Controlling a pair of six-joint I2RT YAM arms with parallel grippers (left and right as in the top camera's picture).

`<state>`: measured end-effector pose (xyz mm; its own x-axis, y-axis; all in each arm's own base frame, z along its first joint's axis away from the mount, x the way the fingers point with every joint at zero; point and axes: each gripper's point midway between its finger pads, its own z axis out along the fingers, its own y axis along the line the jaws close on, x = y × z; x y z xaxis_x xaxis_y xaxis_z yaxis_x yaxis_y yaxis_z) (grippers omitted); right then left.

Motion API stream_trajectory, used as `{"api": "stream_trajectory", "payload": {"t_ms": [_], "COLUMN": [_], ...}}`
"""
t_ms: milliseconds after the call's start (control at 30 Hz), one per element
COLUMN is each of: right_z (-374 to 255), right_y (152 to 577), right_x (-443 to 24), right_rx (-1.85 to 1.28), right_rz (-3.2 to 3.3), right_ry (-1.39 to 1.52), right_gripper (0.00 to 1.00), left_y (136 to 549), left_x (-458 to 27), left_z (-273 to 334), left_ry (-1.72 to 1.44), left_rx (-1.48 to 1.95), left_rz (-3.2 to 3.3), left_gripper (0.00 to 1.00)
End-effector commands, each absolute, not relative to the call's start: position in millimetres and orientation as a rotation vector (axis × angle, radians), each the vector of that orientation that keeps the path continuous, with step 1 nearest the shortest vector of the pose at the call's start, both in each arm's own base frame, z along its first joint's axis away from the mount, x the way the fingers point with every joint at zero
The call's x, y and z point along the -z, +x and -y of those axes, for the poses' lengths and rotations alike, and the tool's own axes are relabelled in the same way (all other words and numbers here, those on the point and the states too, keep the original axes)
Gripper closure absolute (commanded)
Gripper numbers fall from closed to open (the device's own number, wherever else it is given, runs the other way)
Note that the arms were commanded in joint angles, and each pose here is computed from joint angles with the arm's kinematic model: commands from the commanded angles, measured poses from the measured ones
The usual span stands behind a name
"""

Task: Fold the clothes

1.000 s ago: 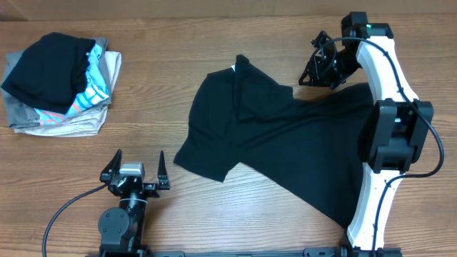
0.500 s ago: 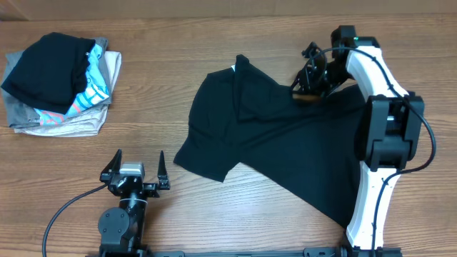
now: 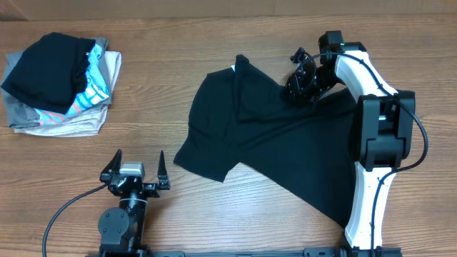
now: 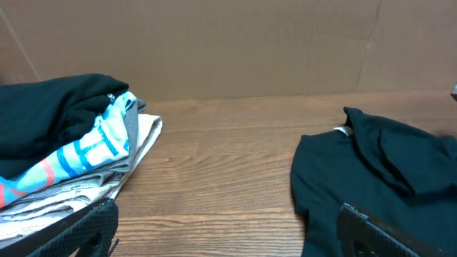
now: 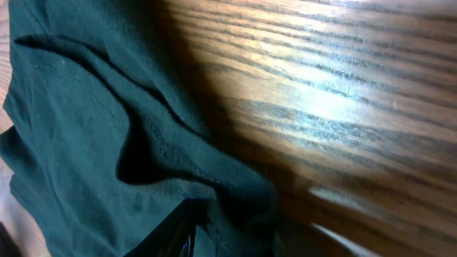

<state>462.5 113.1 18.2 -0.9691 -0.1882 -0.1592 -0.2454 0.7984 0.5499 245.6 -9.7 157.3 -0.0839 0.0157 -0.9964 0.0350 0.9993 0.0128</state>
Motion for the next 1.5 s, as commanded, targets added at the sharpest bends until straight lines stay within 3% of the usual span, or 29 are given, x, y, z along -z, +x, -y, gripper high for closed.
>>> {"api": "stream_trajectory", "payload": {"t_ms": [0, 133, 367, 500, 800, 967, 1100, 1467], "right_z": [-109, -106, -110, -110, -114, -121, -120, -98], "right_y": [477, 483, 480, 477, 473, 471, 471, 503], "right_x": [-34, -48, -50, -50, -49, -49, -48, -73], "right_rx": [-0.915, -0.909, -0.914, -0.919, -0.925, -0.92, -0.908, -0.905], "right_rz": [-2.838, -2.826, -2.839, -2.849, -2.864, -2.867, -2.873, -2.773], "right_ry": [-0.336, -0.331, -0.337, -0.335, -0.341, -0.367, -0.367, -0.251], "right_gripper": [0.67, 0.72, 0.92, 0.92, 0.8, 0.78, 0.96, 0.96], "left_y": [245, 245, 245, 245, 245, 245, 245, 245], "left_x": [-156, -156, -156, -156, -156, -156, -156, -156], "left_z": [14, 14, 14, 14, 14, 14, 14, 14], "left_ry": [0.071, 0.071, 0.071, 0.071, 0.071, 0.071, 0.071, 0.071], "left_rx": [0.018, 0.018, 0.018, 0.018, 0.018, 0.018, 0.018, 0.018], "left_rz": [-1.65, -1.65, -1.65, -1.65, -1.65, -1.65, -1.65, -1.65], "left_gripper": [0.0, 0.0, 0.0, 0.0, 0.0, 0.0, 0.0, 0.0]}}
